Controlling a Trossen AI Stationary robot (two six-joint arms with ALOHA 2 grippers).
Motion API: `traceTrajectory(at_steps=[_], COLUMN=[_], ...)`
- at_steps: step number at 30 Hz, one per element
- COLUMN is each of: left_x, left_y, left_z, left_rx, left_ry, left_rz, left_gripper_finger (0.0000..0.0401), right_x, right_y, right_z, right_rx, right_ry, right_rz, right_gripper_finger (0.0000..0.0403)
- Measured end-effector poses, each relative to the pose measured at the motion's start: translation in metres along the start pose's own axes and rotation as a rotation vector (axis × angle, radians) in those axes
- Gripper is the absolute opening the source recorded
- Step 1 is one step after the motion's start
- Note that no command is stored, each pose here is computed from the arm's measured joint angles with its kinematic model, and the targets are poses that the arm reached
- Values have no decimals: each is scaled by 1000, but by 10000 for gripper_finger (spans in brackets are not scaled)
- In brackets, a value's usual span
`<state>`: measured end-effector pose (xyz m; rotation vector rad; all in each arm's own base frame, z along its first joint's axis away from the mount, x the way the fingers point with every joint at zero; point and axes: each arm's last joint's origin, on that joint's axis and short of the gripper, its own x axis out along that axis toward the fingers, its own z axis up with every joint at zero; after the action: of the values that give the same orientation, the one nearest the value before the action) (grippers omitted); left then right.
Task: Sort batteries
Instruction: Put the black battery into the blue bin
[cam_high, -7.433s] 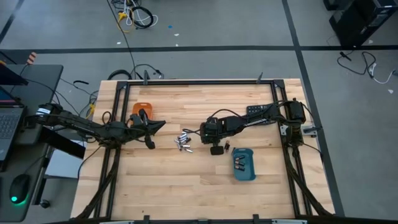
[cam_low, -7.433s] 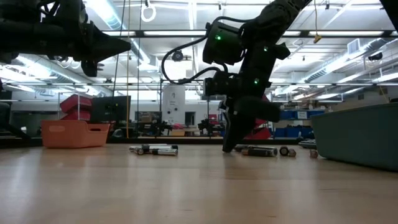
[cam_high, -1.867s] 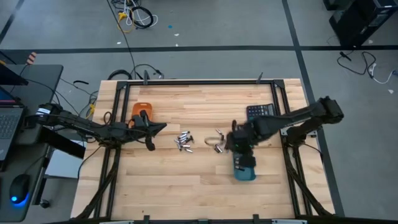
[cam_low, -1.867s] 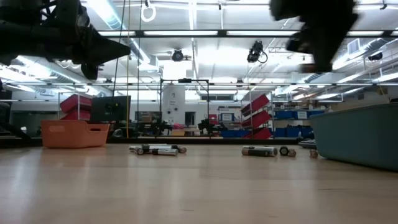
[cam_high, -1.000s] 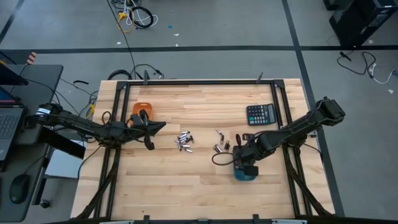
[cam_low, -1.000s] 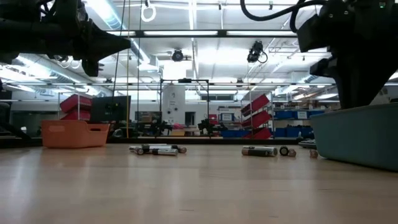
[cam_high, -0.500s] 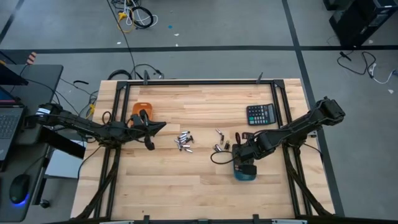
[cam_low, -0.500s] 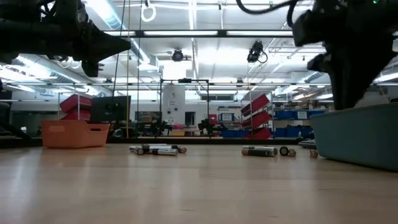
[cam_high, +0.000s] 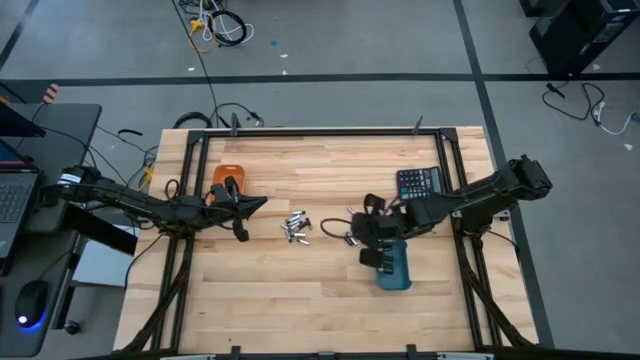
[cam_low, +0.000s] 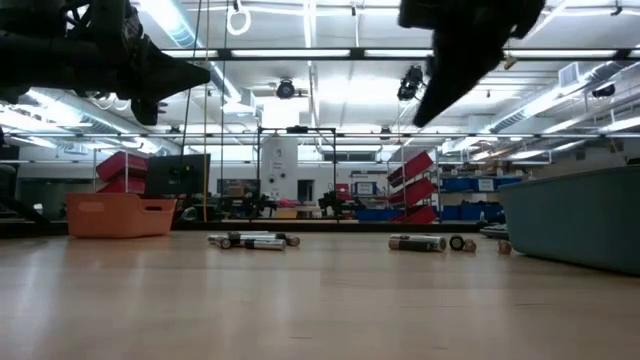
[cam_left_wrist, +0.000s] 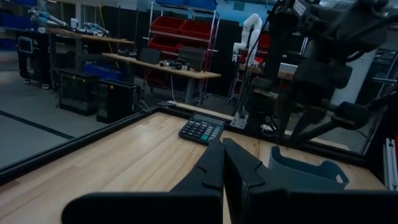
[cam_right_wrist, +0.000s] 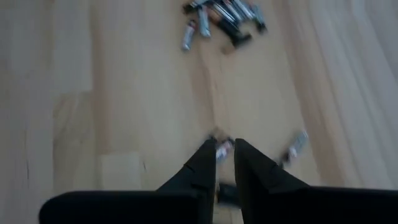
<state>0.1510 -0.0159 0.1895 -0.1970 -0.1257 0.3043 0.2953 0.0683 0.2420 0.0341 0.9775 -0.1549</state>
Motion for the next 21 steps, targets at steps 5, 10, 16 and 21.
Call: traceTrajectory(at_steps=[5,10,16,21], left_x=[0,0,0,0], left_y=[0,0,0,0], left_z=[0,0,0,-1], left_rx=[1,1,2,5], left_ry=[1,3,3,10], left_rz=[0,0,1,2], left_gripper_finger=[0,0,0,0], right_x=[25,48,58,57], right_y=[-1,-19,-42,-59], right_z=[9,7,6,1], right_rx=[-66,77,331,550], right_ry=[-34,41,79,164], right_rz=[35,-62,-131,-117], right_gripper_finger=[50,52,52,53])
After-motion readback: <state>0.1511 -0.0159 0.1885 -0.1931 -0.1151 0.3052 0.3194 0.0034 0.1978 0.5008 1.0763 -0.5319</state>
